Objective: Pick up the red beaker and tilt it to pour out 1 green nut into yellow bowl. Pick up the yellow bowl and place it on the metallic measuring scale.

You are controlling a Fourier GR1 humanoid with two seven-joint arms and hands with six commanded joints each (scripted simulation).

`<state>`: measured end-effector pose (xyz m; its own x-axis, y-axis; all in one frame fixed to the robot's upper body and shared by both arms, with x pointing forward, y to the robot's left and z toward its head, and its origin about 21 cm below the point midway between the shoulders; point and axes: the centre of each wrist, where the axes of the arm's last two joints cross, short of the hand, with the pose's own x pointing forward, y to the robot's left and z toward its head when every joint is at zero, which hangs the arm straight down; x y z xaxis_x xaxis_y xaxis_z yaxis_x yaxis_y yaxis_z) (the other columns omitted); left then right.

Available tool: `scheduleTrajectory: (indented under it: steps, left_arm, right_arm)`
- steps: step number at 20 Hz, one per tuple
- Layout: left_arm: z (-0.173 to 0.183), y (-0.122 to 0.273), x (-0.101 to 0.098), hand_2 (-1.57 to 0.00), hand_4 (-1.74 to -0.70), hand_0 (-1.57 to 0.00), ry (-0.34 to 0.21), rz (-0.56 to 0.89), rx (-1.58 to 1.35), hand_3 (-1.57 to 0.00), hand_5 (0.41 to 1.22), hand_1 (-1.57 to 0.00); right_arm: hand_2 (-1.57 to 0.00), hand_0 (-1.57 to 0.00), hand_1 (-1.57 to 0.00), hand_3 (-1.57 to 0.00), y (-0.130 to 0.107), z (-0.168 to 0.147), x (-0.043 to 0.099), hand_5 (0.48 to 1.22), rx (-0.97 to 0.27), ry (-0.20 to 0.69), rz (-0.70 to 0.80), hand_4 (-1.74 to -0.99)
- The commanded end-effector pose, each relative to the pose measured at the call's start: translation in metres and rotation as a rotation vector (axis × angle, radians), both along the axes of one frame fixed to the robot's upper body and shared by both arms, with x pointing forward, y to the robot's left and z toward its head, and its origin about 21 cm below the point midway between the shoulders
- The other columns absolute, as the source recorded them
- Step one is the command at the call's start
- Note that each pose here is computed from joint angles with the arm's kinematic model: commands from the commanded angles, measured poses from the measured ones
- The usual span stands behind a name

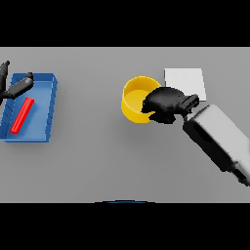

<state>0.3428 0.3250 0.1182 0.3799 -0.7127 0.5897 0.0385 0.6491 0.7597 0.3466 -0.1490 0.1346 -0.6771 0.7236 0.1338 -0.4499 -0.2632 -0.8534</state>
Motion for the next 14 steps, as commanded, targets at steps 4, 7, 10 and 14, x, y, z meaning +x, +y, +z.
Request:
scheduleTrajectory:
  steps: [4, 7, 10, 14]
  left_arm:
    - [0.002, 0.000, 0.001, 0.00, -0.80, 0.00, -0.009, -0.003, -0.002, 0.00, 0.723, 0.00]
    - [0.004, -0.001, 0.000, 0.00, -0.80, 0.00, -0.020, -0.010, 0.005, 0.00, 0.730, 0.00]
    - [0.004, 0.002, -0.001, 0.00, -0.81, 0.00, -0.015, 0.010, -0.002, 0.00, 0.742, 0.00]
    - [0.011, -0.001, -0.005, 0.00, -0.81, 0.00, -0.011, 0.016, 0.016, 0.00, 0.739, 0.00]
  right_arm:
    - [-1.56, -1.57, -1.57, -1.25, -0.004, 0.008, 0.005, 1.219, -0.009, -0.010, -0.047, -1.720]
    - [-1.57, -1.57, -1.57, -1.26, -0.014, 0.023, 0.017, 1.220, -0.004, -0.070, -0.037, -1.719]
    - [-1.57, -1.57, -1.57, -1.30, -0.027, 0.033, 0.029, 1.221, -0.007, -0.114, -0.096, -1.720]
    - [-1.57, -1.57, -1.57, -1.23, -0.056, 0.031, 0.046, 1.221, -0.008, -0.136, -0.204, -1.720]
